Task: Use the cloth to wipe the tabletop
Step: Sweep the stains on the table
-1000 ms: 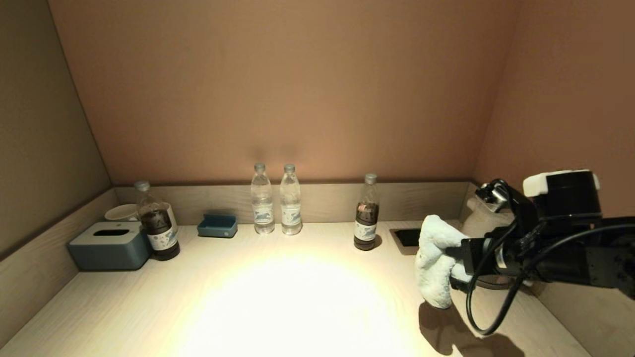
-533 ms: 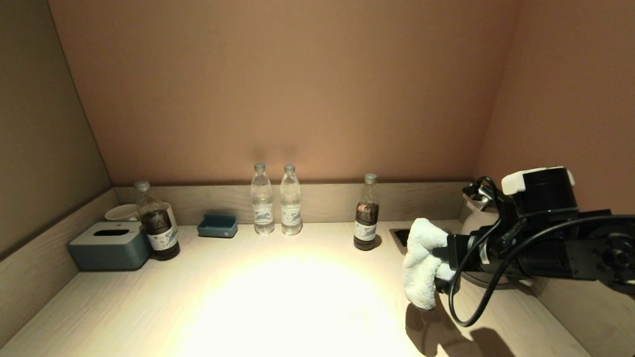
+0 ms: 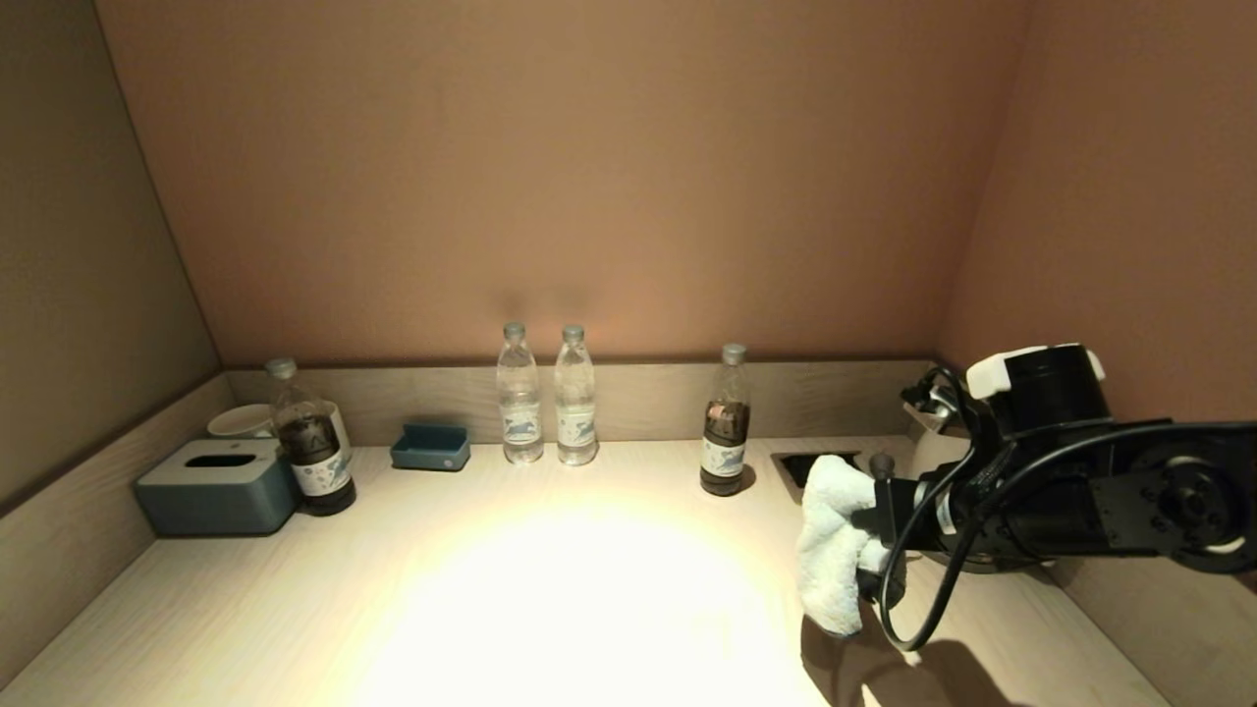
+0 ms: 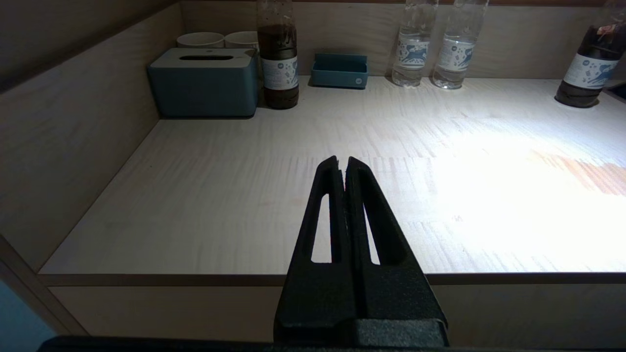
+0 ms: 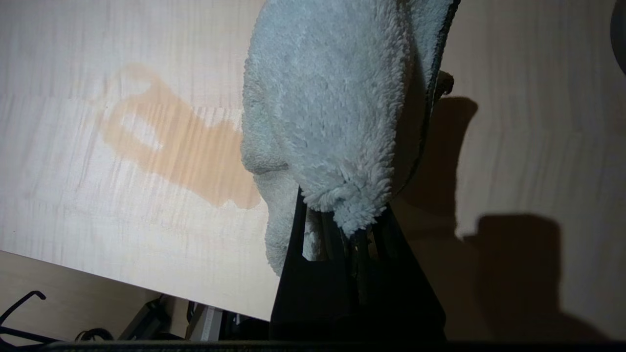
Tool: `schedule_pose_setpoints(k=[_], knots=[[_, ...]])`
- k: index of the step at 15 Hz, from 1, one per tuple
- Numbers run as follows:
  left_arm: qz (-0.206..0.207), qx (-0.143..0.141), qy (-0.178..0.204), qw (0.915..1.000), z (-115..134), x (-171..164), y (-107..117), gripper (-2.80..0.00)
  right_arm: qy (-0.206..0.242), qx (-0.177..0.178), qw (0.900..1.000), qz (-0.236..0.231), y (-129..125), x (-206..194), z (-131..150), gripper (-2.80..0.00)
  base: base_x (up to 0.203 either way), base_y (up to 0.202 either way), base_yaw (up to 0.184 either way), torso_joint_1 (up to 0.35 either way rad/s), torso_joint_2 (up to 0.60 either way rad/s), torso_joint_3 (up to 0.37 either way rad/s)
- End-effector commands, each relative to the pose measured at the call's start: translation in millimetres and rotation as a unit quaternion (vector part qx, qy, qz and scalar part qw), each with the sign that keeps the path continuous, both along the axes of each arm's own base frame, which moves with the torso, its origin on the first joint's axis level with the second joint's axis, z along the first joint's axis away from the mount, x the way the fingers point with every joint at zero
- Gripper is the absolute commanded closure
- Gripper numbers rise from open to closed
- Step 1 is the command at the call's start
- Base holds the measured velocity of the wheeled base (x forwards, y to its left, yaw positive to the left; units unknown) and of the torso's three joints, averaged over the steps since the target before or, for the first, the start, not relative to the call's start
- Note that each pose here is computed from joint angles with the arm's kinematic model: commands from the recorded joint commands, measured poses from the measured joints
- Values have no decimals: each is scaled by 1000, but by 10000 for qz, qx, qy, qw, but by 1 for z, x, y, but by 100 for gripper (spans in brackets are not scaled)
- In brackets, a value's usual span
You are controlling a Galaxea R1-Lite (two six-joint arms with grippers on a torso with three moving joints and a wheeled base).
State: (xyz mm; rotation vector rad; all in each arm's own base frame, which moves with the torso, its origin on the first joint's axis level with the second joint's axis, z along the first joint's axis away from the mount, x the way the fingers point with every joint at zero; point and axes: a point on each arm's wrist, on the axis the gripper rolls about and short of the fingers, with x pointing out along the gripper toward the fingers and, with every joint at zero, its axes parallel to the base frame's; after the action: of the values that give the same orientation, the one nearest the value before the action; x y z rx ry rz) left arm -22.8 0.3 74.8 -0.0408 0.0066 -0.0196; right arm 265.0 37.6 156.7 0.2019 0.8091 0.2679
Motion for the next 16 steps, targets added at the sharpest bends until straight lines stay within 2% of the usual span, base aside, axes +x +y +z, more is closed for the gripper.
schedule_pose_setpoints(k=[1,5,9,16], knots=[[-1,-3,0,10000,0,0,0,0,275,-24,9996,24,1,0,-7,0,0,0,0,0,0,0],[-2,-3,0,10000,0,0,0,0,631,-102,9973,350,19,-5,-15,0,0,0,0,0,0,0],[-1,-3,0,10000,0,0,0,0,907,-283,9941,528,35,0,-31,0,0,0,0,0,0,0],[-1,-3,0,10000,0,0,0,0,1261,-381,9886,728,50,12,-55,0,0,0,0,0,0,0]])
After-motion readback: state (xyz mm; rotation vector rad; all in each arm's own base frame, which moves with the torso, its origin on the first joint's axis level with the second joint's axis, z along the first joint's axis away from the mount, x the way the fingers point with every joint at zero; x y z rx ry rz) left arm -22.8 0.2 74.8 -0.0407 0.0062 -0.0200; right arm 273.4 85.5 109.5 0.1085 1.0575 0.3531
